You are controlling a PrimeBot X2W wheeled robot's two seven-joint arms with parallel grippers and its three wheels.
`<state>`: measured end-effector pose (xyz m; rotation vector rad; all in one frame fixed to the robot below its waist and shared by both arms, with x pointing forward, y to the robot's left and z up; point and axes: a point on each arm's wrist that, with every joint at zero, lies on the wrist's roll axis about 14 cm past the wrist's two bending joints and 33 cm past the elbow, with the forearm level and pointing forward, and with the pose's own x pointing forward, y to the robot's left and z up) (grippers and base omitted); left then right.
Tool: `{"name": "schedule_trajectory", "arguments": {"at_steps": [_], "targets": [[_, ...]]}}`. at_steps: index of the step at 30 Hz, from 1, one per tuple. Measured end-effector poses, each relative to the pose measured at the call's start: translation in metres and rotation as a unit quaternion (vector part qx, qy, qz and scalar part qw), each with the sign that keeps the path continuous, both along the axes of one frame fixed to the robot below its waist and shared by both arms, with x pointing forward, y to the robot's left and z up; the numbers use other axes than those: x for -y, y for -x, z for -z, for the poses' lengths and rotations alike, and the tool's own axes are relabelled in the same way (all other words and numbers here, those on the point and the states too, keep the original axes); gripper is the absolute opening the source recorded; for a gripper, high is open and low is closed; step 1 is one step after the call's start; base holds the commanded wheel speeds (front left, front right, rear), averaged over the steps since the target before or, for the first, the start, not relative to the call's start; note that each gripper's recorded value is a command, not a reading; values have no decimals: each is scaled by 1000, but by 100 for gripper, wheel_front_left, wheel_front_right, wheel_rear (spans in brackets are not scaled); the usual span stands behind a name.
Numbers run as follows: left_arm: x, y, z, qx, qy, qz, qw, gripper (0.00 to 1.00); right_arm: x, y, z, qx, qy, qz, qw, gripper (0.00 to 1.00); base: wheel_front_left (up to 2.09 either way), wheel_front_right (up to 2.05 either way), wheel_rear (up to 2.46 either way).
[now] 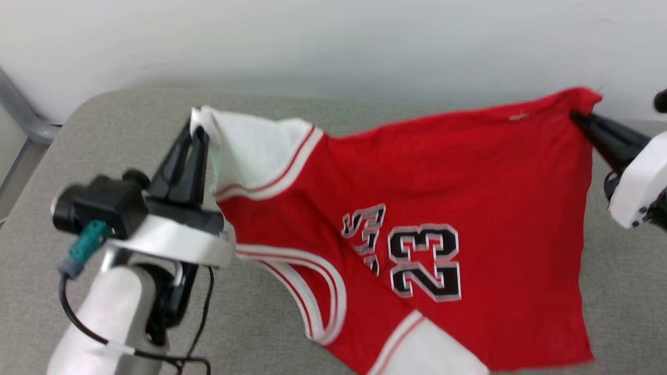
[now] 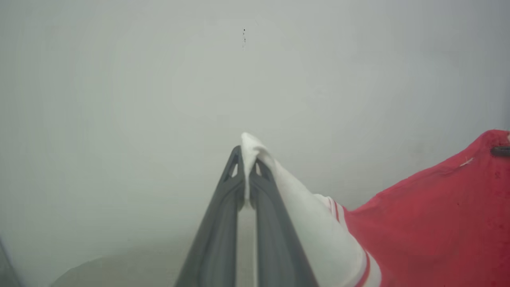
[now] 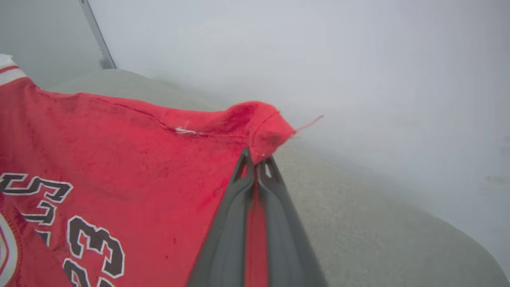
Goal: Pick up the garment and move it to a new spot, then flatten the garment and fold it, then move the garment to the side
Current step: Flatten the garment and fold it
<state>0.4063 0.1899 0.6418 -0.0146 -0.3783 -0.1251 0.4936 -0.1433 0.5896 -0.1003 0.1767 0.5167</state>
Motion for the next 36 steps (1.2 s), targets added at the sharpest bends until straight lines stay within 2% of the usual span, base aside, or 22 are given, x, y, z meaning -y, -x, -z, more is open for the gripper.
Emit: {"name": "schedule_trajectory", "arguments": {"at_steps": [4,9,17,27,36], "targets": [[10,-9,-50,64,-14,18,998,0,8,-2,-38,62,-26,15,998,0,0,0,0],[23,-21,-99,124,-26,39,991,0,8,-4,-62,104,-40,24,993,0,0,0,0],[40,-52,-146,171,-44,69,982,0,9,-25,-102,164,-55,40,984,0,0,0,0],[50,-125,-174,195,-59,83,976,0,21,-94,-145,228,-59,72,969,0,0,0,0],[46,-203,-182,206,-88,69,972,0,18,-172,-142,254,-55,92,961,0,0,0,0]]}}
